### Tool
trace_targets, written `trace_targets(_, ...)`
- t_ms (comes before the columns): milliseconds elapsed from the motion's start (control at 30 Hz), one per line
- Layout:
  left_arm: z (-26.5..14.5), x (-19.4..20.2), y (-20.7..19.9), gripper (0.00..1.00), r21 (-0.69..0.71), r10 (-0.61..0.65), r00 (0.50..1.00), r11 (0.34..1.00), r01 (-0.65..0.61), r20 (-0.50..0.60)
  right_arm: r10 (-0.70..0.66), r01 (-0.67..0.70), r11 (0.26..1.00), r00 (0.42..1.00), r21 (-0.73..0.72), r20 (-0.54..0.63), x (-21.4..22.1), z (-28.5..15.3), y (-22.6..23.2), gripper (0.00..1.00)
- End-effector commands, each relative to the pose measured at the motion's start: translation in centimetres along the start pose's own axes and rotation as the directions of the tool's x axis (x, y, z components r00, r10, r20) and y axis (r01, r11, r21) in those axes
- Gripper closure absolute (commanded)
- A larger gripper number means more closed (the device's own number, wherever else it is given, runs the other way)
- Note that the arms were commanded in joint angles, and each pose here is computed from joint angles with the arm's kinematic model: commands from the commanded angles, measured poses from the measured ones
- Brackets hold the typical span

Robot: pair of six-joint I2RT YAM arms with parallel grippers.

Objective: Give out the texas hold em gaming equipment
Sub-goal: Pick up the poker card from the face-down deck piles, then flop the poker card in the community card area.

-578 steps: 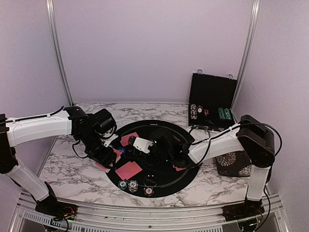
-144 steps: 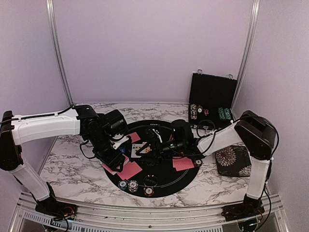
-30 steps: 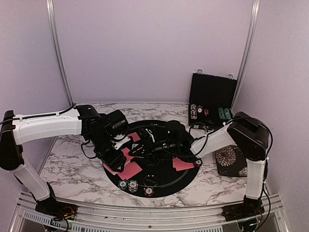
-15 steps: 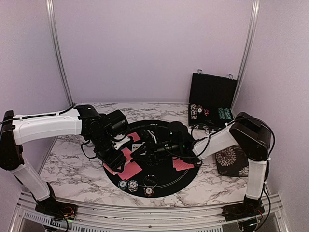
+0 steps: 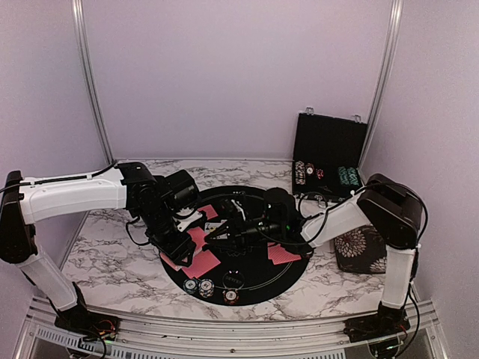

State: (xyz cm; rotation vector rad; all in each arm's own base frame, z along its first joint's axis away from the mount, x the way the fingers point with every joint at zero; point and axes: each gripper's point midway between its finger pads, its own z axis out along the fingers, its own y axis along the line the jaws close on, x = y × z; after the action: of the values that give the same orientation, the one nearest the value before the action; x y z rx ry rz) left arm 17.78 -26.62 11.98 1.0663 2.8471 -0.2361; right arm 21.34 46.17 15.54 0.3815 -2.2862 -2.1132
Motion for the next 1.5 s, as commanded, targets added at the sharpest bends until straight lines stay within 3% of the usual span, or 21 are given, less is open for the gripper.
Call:
trace_targets(0,-0.6,-0.1,-0.3,0.49,0.007,0.001,1.0,1.0,-0.001,0.012,-0.034,0.036,0.998,0.999,-0.061,0.031,-0.8,-1.3,2.5,1.0)
trace_targets(633,-0.6,0.2,0.0,0.49,0.001,-0.005,1.0,1.0,0.005,0.018,-0.076,0.077,0.997,0.99,-0.009,0.123,-2.1,-6.3,2.5,1.0)
trace_targets(833,-0.7,0.3,0.0,0.49,-0.001,-0.006,1.0,1.0,0.006,0.021,-0.17,0.145,0.978,0.97,0.148,0.172,-3.4,-9.5,0.3,1.0)
trace_targets(933,-0.8,0.3,0.0,0.49,0.0,-0.006,1.0,1.0,0.006,0.025,-0.292,0.229,0.925,0.939,0.304,0.181,-4.7,-11.6,-0.8,1.0)
trace_targets(1033,-0.9,0.3,0.1,0.49,-0.001,-0.006,1.0,1.0,0.006,0.026,-0.462,0.343,0.795,0.877,0.501,0.131,-6.3,-13.5,-1.3,1.0)
trace_targets(1233,-0.8,0.3,0.1,0.49,-0.005,-0.001,1.0,1.0,0.002,0.025,-0.7,0.467,0.409,0.711,0.784,-0.059,-9.3,-17.0,-1.1,1.0)
trace_targets(1467,-1.0,-0.1,0.2,0.49,-0.008,0.001,0.999,1.0,-0.001,0.032,-0.783,0.548,-0.033,0.506,0.836,-0.362,-11.5,-16.5,-1.8,1.0)
